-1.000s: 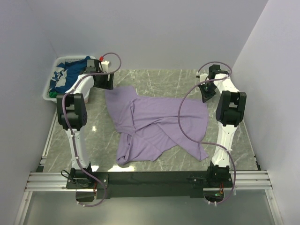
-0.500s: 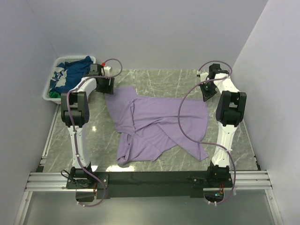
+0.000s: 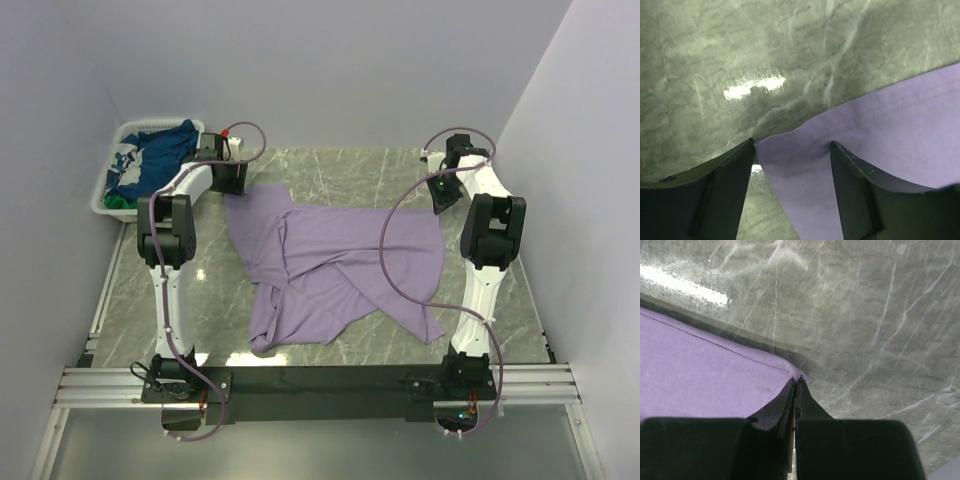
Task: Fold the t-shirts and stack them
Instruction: Flatten the tshirt out
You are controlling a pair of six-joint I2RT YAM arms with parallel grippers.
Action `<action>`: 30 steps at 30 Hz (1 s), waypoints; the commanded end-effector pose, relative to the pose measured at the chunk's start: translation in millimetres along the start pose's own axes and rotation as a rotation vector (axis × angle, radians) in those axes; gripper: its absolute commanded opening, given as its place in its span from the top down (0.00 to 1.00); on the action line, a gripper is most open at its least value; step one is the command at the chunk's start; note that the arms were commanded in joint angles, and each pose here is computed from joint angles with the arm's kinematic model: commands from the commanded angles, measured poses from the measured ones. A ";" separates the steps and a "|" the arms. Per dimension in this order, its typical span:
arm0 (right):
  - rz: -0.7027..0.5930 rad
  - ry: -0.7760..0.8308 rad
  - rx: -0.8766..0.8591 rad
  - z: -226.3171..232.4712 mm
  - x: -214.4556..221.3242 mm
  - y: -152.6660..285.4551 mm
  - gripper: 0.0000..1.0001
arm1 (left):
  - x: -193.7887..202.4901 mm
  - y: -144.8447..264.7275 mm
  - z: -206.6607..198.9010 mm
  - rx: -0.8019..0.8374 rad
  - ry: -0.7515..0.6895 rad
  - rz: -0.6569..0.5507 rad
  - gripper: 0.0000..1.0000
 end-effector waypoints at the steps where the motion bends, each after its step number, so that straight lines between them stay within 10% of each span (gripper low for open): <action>1: -0.070 0.007 0.064 -6.6 -15.2 27.8 1.00 | 11.7 -15.3 0.7 -0.037 0.033 0.044 0.31; 8: -0.071 0.004 0.066 -7.7 -14.3 27.9 1.00 | 18.8 -9.3 -4.6 -0.004 0.024 0.081 0.48; 14: -0.109 -0.004 0.077 -8.8 -18.9 39.7 1.00 | 4.0 16.2 -14.9 0.080 0.019 0.040 0.99; 30: -0.662 -0.076 0.353 1.0 -39.9 283.4 1.00 | -149.1 296.4 -45.3 0.216 -0.126 -0.719 1.00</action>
Point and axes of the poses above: each gripper's point midway between its finger pads, its own y axis back along the fingers, its own z axis along the line the jaws close on, x = y × z, the point moved 9 cm from there along y, back along the fingers, and after that the axes turned 5 degrees about y, right-handed, at the moved point
